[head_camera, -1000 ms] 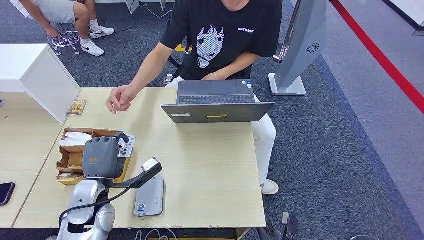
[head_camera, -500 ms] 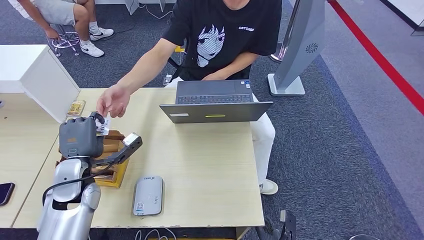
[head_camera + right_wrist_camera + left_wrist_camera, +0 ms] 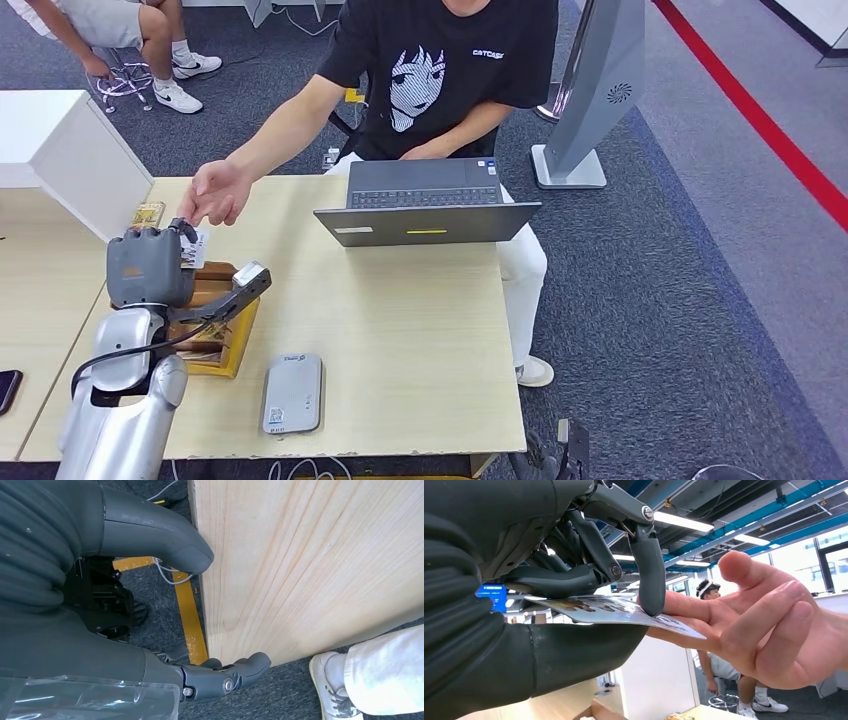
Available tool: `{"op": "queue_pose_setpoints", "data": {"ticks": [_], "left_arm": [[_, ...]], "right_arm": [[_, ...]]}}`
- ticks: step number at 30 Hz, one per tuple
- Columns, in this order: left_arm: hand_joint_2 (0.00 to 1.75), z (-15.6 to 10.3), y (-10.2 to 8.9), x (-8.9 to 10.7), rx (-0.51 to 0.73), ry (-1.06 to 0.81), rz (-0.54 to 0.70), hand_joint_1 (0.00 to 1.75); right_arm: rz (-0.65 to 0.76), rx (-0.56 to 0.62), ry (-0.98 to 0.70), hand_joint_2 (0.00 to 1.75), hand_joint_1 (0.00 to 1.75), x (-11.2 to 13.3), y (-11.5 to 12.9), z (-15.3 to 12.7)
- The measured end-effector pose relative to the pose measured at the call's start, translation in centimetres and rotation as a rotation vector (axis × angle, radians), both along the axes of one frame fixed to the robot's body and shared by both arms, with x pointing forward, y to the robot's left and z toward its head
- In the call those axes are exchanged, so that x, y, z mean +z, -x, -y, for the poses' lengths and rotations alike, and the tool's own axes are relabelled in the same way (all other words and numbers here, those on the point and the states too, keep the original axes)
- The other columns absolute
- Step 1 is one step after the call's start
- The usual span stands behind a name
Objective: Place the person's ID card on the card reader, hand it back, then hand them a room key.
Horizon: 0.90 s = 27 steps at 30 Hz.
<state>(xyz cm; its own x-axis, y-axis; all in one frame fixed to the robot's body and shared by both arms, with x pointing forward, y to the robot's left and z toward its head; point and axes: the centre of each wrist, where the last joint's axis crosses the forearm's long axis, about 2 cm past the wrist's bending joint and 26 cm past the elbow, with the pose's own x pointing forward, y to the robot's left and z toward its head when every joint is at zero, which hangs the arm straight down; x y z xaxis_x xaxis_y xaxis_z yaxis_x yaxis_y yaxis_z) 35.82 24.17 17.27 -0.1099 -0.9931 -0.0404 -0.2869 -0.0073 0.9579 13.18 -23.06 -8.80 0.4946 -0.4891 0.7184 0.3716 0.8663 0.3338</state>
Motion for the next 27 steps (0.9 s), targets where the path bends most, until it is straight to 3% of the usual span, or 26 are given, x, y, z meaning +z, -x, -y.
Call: {"op": "queue_pose_setpoints", "data": {"ticks": [2, 3, 27], "left_arm": [[1.75, -0.1, 0.0, 0.0, 0.002, 0.000, 0.000, 0.05], [1.75, -0.2, 0.0, 0.0, 0.002, 0.000, 0.000, 0.00], [1.75, -1.3, 2.0, 0.8, -0.056, 0.055, 0.091, 0.00]], "right_arm": [[0.000, 0.000, 0.000, 1.75, 0.00, 0.0, 0.0, 0.0], [0.000, 0.000, 0.000, 1.75, 0.00, 0.0, 0.0, 0.0], [0.003, -0.017, -0.004, 1.75, 0.00, 0.0, 0.2, 0.0]]}}
